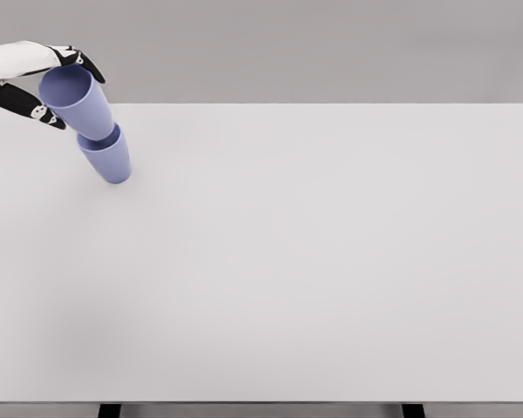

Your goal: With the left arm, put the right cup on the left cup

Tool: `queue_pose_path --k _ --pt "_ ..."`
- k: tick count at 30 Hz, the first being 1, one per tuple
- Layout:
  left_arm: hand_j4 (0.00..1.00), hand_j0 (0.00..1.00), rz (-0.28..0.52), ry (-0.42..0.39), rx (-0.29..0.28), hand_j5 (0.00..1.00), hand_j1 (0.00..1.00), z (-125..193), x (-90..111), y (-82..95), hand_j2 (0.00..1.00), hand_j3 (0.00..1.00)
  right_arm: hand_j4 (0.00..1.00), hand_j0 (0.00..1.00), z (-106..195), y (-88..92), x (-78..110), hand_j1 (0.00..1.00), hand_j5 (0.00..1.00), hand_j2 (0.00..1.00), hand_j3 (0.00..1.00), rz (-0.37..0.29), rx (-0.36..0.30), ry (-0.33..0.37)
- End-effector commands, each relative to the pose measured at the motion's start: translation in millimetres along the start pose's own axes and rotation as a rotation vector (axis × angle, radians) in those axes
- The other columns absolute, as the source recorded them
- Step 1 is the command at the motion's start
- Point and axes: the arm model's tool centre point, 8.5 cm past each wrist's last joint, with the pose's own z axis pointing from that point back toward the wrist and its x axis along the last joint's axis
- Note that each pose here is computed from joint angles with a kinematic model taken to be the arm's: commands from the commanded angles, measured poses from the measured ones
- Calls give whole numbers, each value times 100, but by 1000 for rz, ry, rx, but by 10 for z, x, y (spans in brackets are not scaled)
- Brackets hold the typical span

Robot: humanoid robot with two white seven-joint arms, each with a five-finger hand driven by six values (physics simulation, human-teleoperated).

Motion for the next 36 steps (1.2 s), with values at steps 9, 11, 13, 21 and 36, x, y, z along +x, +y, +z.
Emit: queue_pose_path --k 9,11,13,21,36 --pt "55 55 15 42 2 55 55 -34 -127 -12 55 55 100 100 0 0 0 100 100 100 100 0 0 0" --pt "55 55 14 35 2 55 55 -60 -109 -13 55 55 100 100 0 0 0 100 100 100 100 0 0 0" --pt "55 55 15 35 1 55 55 -61 -111 -20 55 55 100 100 0 0 0 100 100 100 100 0 0 0" --pt "55 55 17 34 -2 55 55 -58 -109 -49 55 55 100 100 0 0 0 100 100 100 100 0 0 0" --pt "55 55 20 31 -7 55 55 -95 -108 -77 55 55 100 100 0 0 0 100 100 100 100 0 0 0"
